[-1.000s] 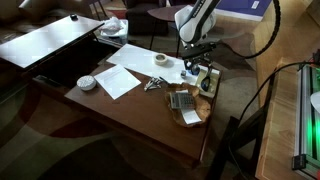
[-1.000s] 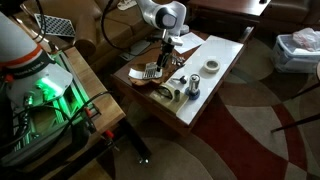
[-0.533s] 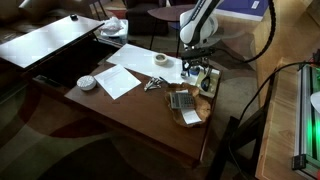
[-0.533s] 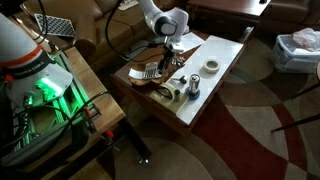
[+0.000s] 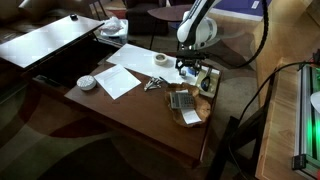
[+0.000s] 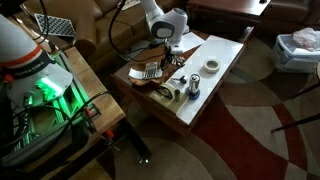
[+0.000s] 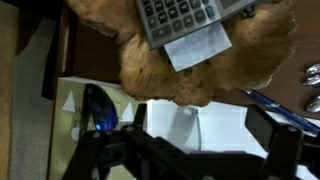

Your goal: Pick up the silver measuring spoon and place it on the table in front of the calculator

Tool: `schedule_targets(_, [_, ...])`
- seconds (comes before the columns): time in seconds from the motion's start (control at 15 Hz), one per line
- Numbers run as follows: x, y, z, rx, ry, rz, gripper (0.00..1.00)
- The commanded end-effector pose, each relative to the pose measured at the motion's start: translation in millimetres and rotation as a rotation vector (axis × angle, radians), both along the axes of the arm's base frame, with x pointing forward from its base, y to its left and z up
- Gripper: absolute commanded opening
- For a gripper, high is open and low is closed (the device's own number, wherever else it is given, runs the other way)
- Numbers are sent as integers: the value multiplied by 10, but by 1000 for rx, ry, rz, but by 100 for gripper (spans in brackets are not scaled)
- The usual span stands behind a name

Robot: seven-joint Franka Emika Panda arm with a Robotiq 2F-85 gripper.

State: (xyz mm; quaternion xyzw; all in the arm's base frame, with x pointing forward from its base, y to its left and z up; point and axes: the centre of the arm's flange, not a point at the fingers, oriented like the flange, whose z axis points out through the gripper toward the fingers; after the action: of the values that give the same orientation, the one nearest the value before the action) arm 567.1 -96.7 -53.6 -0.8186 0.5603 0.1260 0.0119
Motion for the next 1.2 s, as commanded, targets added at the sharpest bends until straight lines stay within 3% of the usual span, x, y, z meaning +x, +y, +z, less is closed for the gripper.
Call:
schedule_targets(0.0, [-33,-46,-236,6,-191,-20,100])
schedule_targets(0.2, [-7,-110,-382,-102,-313,62,100])
schedule_targets(0.33, [-39,-127,-491,-139,-330,116,100])
schedule_targets(0.87, [-94,-133,-819,-134,-365,165,100])
schedule_targets(0.93, [-83,-142,-846,-148,-375,169,98])
schedule_targets(1.07, [-73,-158,-893,-169,-393,172,80])
schedule_targets(1.13, [-66,-168,-913,-179,-400,174,76])
